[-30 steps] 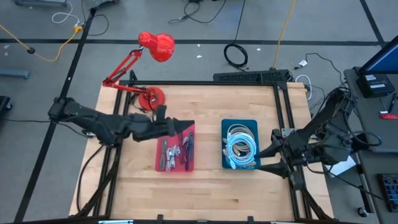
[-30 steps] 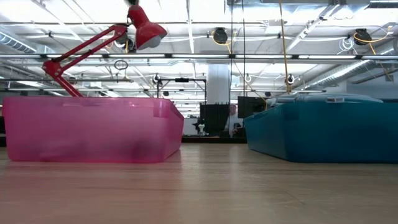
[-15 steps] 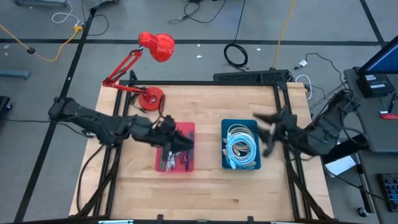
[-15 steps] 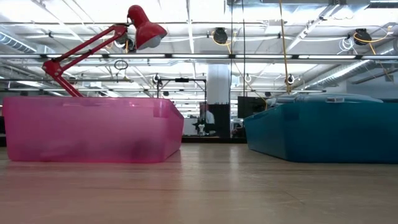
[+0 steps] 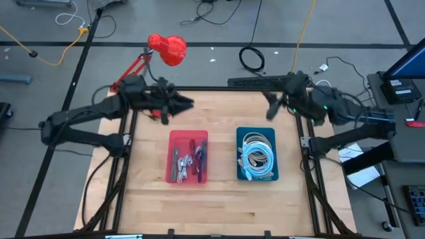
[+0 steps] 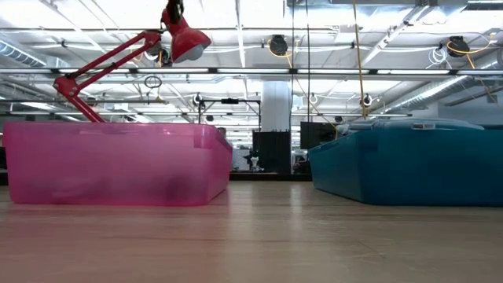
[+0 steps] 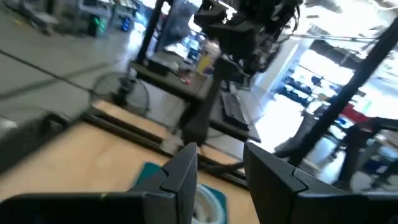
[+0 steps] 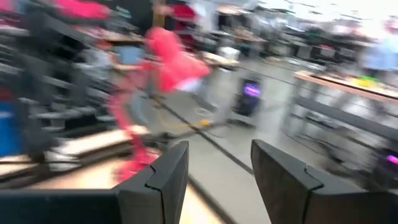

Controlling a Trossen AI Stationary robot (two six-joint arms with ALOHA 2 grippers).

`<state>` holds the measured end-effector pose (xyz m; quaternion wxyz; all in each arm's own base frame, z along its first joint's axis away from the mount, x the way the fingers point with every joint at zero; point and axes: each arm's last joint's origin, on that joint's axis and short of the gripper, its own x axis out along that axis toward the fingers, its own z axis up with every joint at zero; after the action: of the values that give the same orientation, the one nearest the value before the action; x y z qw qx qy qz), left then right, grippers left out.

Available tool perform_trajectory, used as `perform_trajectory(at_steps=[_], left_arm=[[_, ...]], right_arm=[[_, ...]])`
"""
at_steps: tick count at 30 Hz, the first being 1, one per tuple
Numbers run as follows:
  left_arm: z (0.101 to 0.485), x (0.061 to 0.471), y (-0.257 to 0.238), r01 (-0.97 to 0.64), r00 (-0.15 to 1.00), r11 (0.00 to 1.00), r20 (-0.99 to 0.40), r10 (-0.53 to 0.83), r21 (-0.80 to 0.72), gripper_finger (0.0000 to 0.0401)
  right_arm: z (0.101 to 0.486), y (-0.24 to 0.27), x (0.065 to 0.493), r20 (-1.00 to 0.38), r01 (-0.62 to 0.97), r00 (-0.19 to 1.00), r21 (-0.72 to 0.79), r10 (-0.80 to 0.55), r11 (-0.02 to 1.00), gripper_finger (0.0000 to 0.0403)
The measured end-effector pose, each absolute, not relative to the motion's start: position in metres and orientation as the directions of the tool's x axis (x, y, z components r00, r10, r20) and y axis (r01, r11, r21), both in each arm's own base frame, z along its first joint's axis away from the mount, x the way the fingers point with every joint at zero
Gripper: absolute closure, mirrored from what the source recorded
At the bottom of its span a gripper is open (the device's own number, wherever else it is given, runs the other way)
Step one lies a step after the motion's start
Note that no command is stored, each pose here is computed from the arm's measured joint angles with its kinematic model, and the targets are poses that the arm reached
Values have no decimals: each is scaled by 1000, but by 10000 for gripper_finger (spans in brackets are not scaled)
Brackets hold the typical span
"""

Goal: Pick & Place USB Port
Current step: Return to Home Position

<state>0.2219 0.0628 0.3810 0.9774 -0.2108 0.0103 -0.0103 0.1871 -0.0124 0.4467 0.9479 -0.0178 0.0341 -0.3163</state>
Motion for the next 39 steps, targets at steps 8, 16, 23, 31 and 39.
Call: perform_trajectory(at_steps=[8, 16, 23, 31, 39], left_arm=[[382, 186, 85, -106, 993, 894, -96, 71, -436, 270], [391, 173, 76, -16, 999, 792, -45, -14, -610, 270], [393, 172, 77, -47, 999, 760, -32, 34, -649, 270], [390, 172, 76, -70, 997, 759, -64, 37, -648, 366], [389, 171, 77, -83, 996, 796, -73, 49, -600, 398]], right_arm=[[425, -50, 180, -251, 706, 674, -60, -695, 706, 234], [419, -45, 182, -325, 622, 773, 218, -545, 752, 234], [422, -44, 186, -303, 516, 843, 216, -446, 829, 250], [422, -44, 186, -306, 515, 841, 202, -445, 833, 392], [422, -44, 186, -301, 510, 843, 181, -447, 841, 402]])
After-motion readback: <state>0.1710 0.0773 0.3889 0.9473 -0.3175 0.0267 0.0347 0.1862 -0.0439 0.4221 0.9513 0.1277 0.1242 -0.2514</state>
